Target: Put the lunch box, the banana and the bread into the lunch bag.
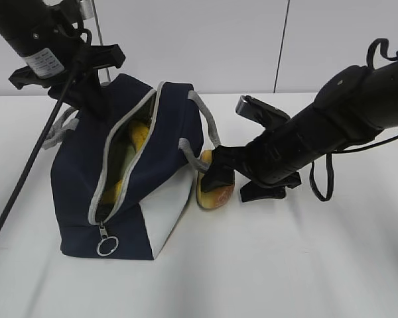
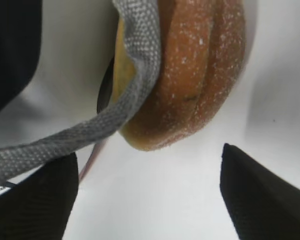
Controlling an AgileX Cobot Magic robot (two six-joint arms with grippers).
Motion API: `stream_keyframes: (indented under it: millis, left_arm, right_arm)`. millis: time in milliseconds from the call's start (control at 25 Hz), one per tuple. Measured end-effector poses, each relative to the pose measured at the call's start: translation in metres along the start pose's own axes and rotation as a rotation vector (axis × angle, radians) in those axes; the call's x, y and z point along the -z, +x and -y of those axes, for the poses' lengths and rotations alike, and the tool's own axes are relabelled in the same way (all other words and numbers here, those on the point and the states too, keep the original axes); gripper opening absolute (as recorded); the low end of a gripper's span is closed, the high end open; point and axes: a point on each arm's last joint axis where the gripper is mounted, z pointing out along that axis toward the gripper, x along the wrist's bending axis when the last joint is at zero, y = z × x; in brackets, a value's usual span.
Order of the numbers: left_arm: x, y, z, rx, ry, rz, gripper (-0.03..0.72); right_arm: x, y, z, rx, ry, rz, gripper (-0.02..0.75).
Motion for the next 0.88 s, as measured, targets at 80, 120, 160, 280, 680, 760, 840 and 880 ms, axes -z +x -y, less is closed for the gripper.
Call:
stream_keyframes:
  millis: [80,120,160,280,680,760,840,880]
  left_arm:
    - [0.0,0.0,0.0,0.0,0.0,0.0,-0.001]
    - [0.0,0.0,0.0,0.0,0.0,0.0,-0.001]
    - [0.0,0.0,0.0,0.0,0.0,0.0,-0.001]
    - [0.0,0.0,0.0,0.0,0.0,0.0,-0.001]
    - [0.0,0.0,0.0,0.0,0.0,-0.001,-0.001]
    - [0.0,0.0,0.0,0.0,0.0,-0.001,-0.001]
    - [0.0,0.0,0.0,0.0,0.0,-0.001,-0.001]
    - [0.0,0.0,0.0,0.0,0.0,-0.001,-0.001]
  right_arm:
    - [-0.002,-0.001,-0.004,-0.003,-0.017,0.004,0.665]
    - [-0.002,-0.001,-0.005,-0.004,-0.028,0.01,0.666]
    - [-0.001,-0.001,-0.008,-0.005,-0.043,0.011,0.667]
    - [0.002,-0.003,-0.014,-0.011,-0.079,0.022,0.667]
    - [-0.017,-0.009,-0.032,-0.016,-0.098,0.024,0.666]
    - [-0.02,-0.01,-0.034,-0.019,-0.094,0.024,0.666]
    - [-0.024,-0.012,-0.035,-0.027,-0.091,0.025,0.664]
    - [-0.026,-0.013,-0.034,-0.03,-0.087,0.026,0.662]
